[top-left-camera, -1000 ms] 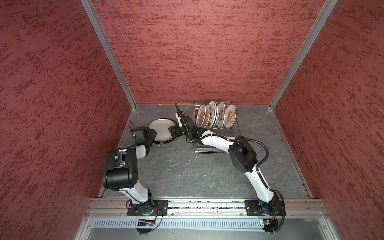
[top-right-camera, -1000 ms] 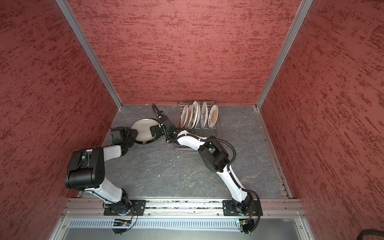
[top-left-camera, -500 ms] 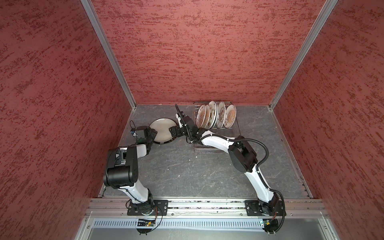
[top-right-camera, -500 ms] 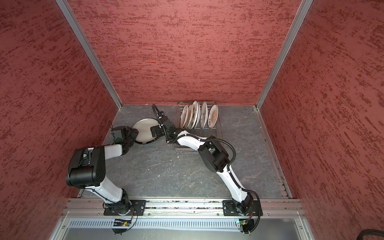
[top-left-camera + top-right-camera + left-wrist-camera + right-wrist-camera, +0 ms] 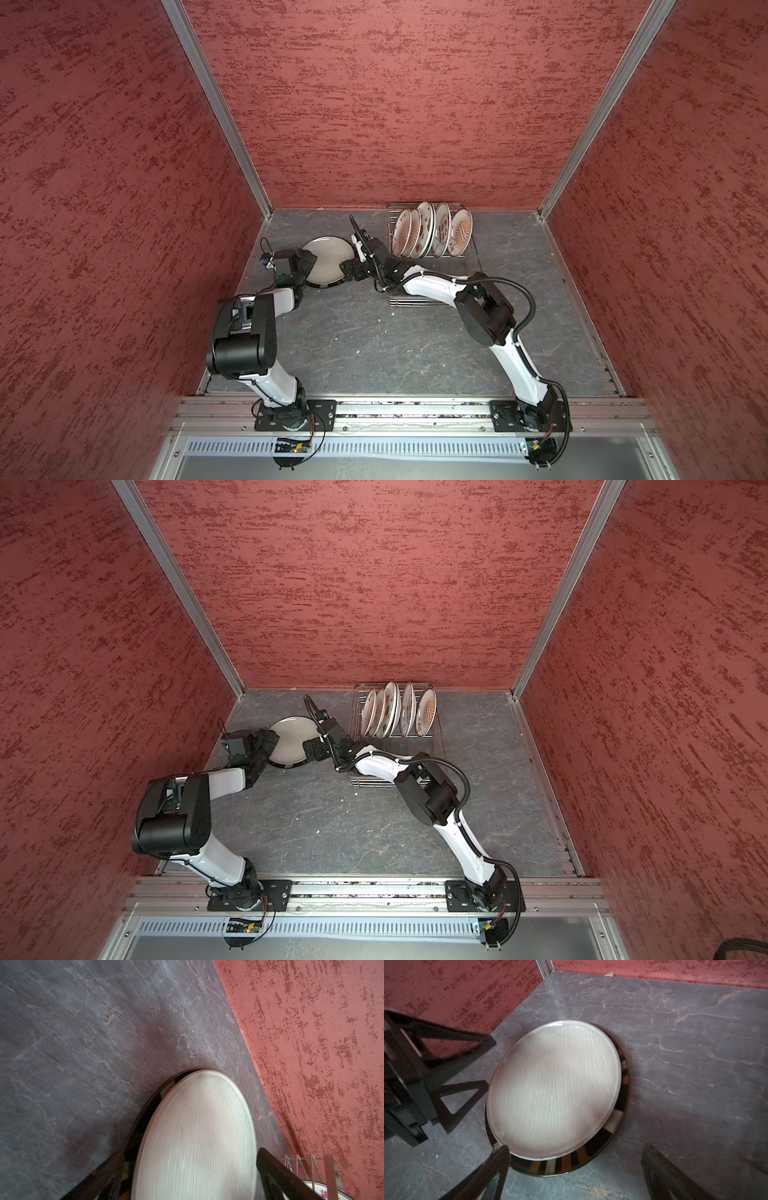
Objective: Unload the plates from the dish rack
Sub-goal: Place the plate on the plate, then pick up the plate from the dish rack.
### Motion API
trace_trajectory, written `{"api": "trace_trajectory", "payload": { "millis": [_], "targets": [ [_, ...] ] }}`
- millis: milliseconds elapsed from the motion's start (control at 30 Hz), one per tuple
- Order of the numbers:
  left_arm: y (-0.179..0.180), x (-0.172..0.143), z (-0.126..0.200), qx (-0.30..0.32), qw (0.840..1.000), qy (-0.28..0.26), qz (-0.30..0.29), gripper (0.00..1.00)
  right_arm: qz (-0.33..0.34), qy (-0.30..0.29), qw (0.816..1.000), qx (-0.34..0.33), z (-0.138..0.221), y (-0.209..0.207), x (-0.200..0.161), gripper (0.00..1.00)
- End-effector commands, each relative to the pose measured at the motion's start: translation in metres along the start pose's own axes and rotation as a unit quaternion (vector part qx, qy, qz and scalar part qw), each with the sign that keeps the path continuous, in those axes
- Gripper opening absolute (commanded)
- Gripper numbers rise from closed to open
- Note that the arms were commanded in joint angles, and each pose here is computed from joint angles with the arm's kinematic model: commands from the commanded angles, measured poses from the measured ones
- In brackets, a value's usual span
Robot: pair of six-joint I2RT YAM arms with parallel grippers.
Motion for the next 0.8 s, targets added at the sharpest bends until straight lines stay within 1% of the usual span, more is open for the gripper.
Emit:
{"api": "trace_trajectory", "payload": {
  "millis": [0, 67, 200, 300, 467, 533, 667, 767],
  "targets": [
    [-0.003, 0.012, 0.010, -0.011, 1.000, -0.011, 0.000, 0.99, 0.035, -0.042, 0.998, 0.003, 0.031, 0.012, 0.039, 0.99],
    [-0.005, 0.013, 0.014, -0.017, 1.000, -0.009, 0.000, 1.00, 0.042, -0.048, 0.998, -0.008, 0.039, 0.012, 0.045, 0.99],
    [-0.007, 0.018, 0.026, -0.013, 0.999, -0.030, 0.000, 0.99, 0.049, -0.061, 0.997, -0.012, 0.053, 0.014, 0.054, 0.99],
    [-0.012, 0.020, 0.042, -0.040, 0.998, -0.040, 0.001, 0.99, 0.061, -0.074, 0.995, -0.012, 0.068, 0.018, 0.061, 0.99],
    [-0.025, 0.016, 0.071, -0.095, 0.995, -0.034, -0.011, 0.99, 0.079, -0.104, 0.991, -0.029, 0.100, 0.019, 0.077, 0.99],
    [-0.033, 0.010, 0.088, -0.133, 0.990, -0.029, -0.030, 1.00, 0.079, -0.118, 0.989, -0.043, 0.116, 0.018, 0.081, 0.99],
    [-0.055, -0.009, 0.119, -0.176, 0.980, -0.011, -0.089, 0.99, 0.058, -0.133, 0.985, -0.089, 0.145, 0.010, 0.084, 0.99],
    [-0.070, -0.028, 0.142, -0.236, 0.963, 0.025, -0.124, 0.99, 0.034, -0.138, 0.983, -0.121, 0.164, 0.004, 0.083, 0.99]
  ]
}}
Point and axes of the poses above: each gripper's point midway between its finger pads, its own z axis back along the fingers, its own y axis along the line the jaws close on, x = y × z, the point moved 10 cm from there along z, back along the fingers, and after that the axes turned 8 degrees about z, right-handed, at the moved point
